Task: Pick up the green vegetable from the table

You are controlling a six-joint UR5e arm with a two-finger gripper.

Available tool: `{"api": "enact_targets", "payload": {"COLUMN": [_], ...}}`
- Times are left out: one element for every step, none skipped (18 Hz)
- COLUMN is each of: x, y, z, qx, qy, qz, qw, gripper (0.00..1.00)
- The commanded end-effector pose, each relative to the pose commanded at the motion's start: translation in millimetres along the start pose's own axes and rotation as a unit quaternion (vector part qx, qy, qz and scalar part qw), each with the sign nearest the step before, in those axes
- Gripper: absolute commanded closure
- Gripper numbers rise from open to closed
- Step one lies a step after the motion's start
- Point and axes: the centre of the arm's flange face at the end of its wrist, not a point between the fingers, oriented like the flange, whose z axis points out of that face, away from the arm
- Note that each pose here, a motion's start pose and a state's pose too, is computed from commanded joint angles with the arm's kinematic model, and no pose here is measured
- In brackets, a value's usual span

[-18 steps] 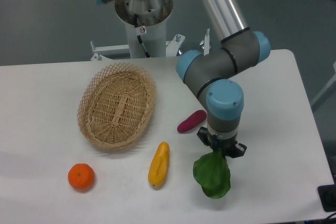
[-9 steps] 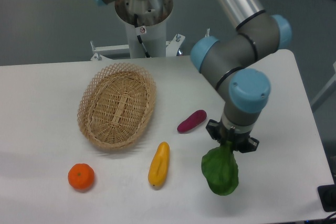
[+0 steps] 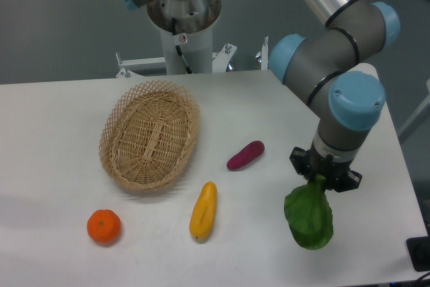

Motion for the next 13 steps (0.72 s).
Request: {"api": "enact_targets", "payload": {"x": [0.0, 0.0, 0.0, 0.0, 0.0, -0.1, -0.1, 0.0, -0.2, -0.1, -0.1, 0.2, 0.8], "y": [-0.1, 0.0, 0.0, 0.0, -0.1, -0.3, -0.2, 0.0, 0.1, 0.2, 0.3, 0.4, -0.5], "z": [0.0, 0.0, 0.0, 0.0, 0.0, 1.1, 1.1, 0.0, 1.1, 0.0, 0.0, 0.7, 0.7], "qx": [0.001, 0.000, 0.000, 0.000, 0.001, 0.001, 0.000, 0.000, -0.001, -0.001, -0.001, -0.002, -0.002], "qy": [0.000, 0.000, 0.000, 0.000, 0.000, 0.001, 0.001, 0.000, 0.000, 0.000, -0.001, 0.000, 0.000], "qz": [0.000, 0.000, 0.000, 0.000, 0.000, 0.001, 0.000, 0.000, 0.000, 0.001, 0.002, 0.004, 0.010], "qw": [1.0000, 1.0000, 1.0000, 1.0000, 1.0000, 1.0000, 1.0000, 1.0000, 1.0000, 1.0000, 1.0000, 1.0000, 0.9999], "gripper": [0.95, 0.95, 0.95, 0.95, 0.95, 0.95, 0.94, 0.93, 0.92, 0.92, 0.92, 0.92, 0.92]}}
